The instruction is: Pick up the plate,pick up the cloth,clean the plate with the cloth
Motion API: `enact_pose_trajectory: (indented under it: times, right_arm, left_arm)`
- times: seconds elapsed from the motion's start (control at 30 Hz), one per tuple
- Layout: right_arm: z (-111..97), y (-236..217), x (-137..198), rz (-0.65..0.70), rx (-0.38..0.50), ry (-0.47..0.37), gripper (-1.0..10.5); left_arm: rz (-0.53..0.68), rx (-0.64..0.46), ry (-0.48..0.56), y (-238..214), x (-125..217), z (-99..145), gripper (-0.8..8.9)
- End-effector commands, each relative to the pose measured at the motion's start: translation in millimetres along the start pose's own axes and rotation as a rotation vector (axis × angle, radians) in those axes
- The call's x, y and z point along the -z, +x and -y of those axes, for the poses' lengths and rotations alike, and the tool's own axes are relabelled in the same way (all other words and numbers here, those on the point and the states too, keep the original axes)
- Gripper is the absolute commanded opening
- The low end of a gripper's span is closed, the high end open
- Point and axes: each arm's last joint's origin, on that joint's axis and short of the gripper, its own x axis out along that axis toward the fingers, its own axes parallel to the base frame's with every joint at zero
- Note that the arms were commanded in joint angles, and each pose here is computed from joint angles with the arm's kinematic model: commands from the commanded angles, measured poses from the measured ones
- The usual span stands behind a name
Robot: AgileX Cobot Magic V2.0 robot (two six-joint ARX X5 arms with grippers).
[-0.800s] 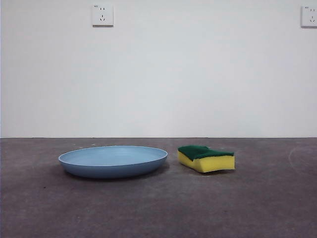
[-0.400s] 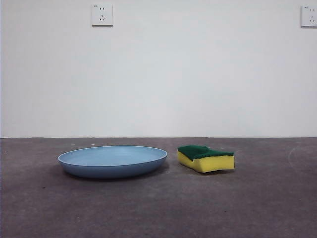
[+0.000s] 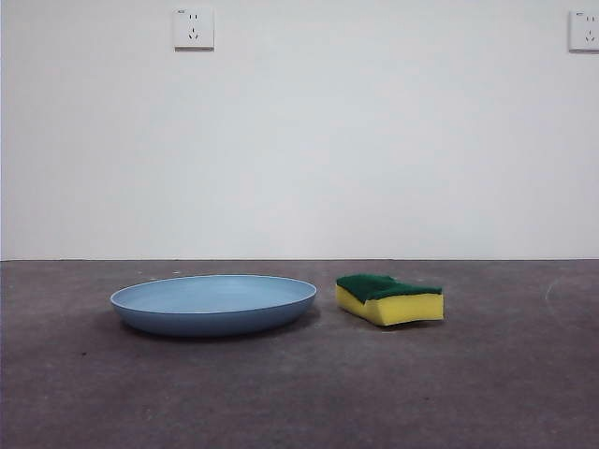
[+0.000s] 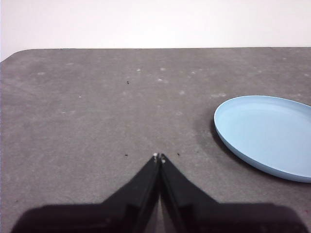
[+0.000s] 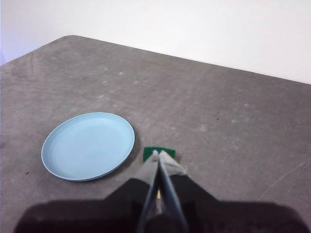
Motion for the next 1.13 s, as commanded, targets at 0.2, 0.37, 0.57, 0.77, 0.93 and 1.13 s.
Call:
enact_pose_trajectory:
  times: [0.2,0.37,0.57,0.77,0.93,1.13]
  right_arm:
    - [-0.1,0.7,0.9,0.001,0.003,0.0,0.0]
    - [0.8,-7.9,1.4,0.021,0.031,-0.056,0.0]
    - [12.3,0.7,17.5,-0.043,0.123,-0.072,0.0]
    - [26.9,4.0,50.6,0.061,0.194,-0.017,0.0]
    - [31.0,3.7,82.1,0.232,0.244,-0.036,0.0]
    - [30.1,10.8,118.0,0.277,0.269,-0.039,0.0]
  left_arm:
    - [-0.01,-0.005,-0.011,1.3,4.4,-0.6,-0.03]
    - [-0.01,-0.005,-0.011,1.3,4.4,-0.6,-0.04]
    - [-0.01,-0.005,-0.011,1.3,4.4,-0.6,-0.04]
    - [-0.01,-0.005,-0.011,1.3,4.4,-0.6,-0.04]
    - [-0.009,-0.005,-0.011,1.3,4.3,-0.6,-0.04]
    - [-0.009,-0.005,-0.011,1.3,4.3,-0.6,-0.04]
